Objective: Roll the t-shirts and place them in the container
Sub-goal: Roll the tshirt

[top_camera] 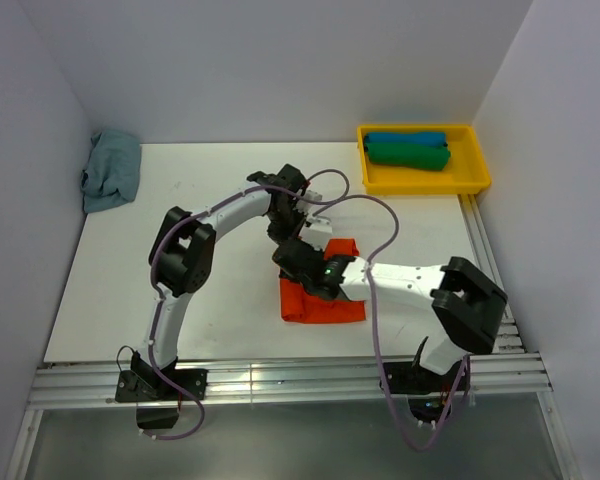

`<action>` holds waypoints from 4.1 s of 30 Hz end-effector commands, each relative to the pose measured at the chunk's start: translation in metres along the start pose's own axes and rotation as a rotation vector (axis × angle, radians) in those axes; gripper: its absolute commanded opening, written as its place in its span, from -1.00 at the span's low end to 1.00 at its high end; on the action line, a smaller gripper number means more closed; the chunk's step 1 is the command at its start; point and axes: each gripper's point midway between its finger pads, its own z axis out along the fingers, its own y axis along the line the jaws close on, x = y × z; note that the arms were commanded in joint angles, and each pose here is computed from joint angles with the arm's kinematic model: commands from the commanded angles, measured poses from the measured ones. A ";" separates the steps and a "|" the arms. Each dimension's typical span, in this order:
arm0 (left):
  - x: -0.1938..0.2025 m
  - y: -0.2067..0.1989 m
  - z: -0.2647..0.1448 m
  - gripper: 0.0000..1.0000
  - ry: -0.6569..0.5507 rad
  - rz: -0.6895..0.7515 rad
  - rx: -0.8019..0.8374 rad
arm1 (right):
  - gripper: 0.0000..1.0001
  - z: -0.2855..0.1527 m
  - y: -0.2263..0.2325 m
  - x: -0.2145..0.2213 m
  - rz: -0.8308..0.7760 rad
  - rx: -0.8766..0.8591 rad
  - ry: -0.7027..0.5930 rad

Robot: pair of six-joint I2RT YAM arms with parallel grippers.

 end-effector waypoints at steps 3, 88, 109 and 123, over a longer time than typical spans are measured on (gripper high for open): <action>0.004 0.000 0.001 -0.99 0.044 0.007 -0.025 | 0.04 0.004 -0.006 -0.006 -0.202 0.199 -0.086; -0.014 0.003 -0.006 -0.99 -0.080 -0.033 -0.076 | 0.17 0.001 -0.067 0.017 0.083 0.089 -0.023; -0.014 -0.005 -0.003 -0.99 -0.071 -0.023 -0.060 | 0.17 0.020 -0.001 0.018 -0.272 0.269 -0.070; -0.029 -0.005 -0.016 -0.37 -0.097 -0.037 -0.018 | 0.08 0.024 -0.017 0.059 -0.287 0.286 0.026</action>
